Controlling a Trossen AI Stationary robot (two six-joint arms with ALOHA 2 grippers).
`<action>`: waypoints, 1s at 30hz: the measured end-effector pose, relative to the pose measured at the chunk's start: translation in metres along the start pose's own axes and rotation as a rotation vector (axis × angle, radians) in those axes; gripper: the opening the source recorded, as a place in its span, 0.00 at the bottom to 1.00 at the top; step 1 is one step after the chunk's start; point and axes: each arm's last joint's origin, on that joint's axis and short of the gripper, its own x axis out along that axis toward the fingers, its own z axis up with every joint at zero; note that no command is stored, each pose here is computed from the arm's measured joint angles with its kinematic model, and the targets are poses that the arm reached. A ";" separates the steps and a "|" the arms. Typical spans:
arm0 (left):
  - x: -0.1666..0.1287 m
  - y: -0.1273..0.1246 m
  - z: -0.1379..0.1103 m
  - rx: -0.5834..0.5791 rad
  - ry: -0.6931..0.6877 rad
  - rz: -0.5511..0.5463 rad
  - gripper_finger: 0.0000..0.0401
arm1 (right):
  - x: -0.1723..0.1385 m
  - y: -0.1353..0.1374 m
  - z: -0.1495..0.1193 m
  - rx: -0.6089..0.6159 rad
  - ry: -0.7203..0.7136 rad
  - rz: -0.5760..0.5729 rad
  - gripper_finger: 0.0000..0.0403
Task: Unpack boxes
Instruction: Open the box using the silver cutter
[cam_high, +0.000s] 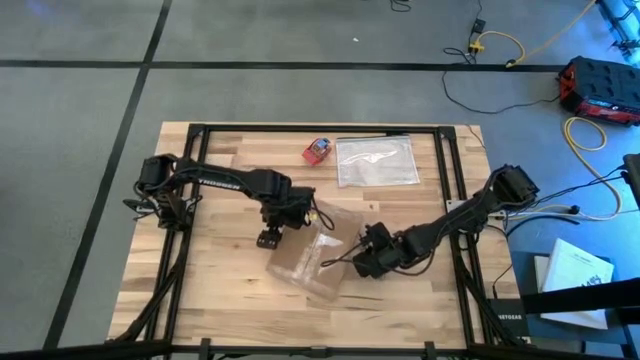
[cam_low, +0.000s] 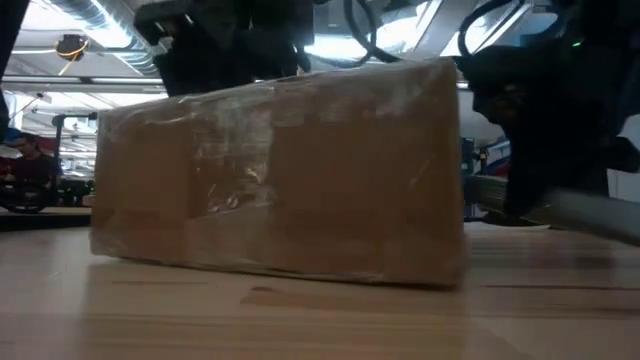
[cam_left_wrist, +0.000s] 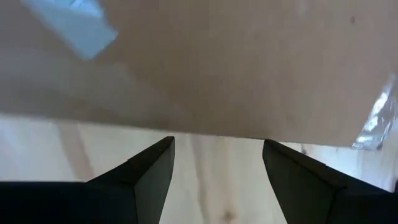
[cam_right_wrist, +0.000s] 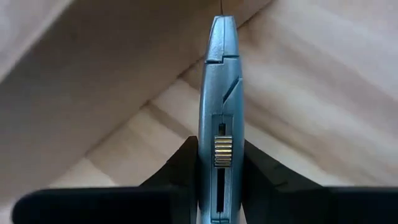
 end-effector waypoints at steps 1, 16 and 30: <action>0.001 -0.004 0.001 0.012 -0.003 0.000 0.58 | 0.000 0.000 0.003 -0.001 -0.003 -0.001 0.15; 0.008 -0.042 0.028 0.137 -0.215 -0.005 0.58 | -0.041 -0.023 0.044 0.047 -0.101 -0.038 0.15; 0.003 -0.037 0.039 0.148 -0.331 0.037 0.58 | -0.127 -0.024 0.055 0.145 0.076 0.169 0.15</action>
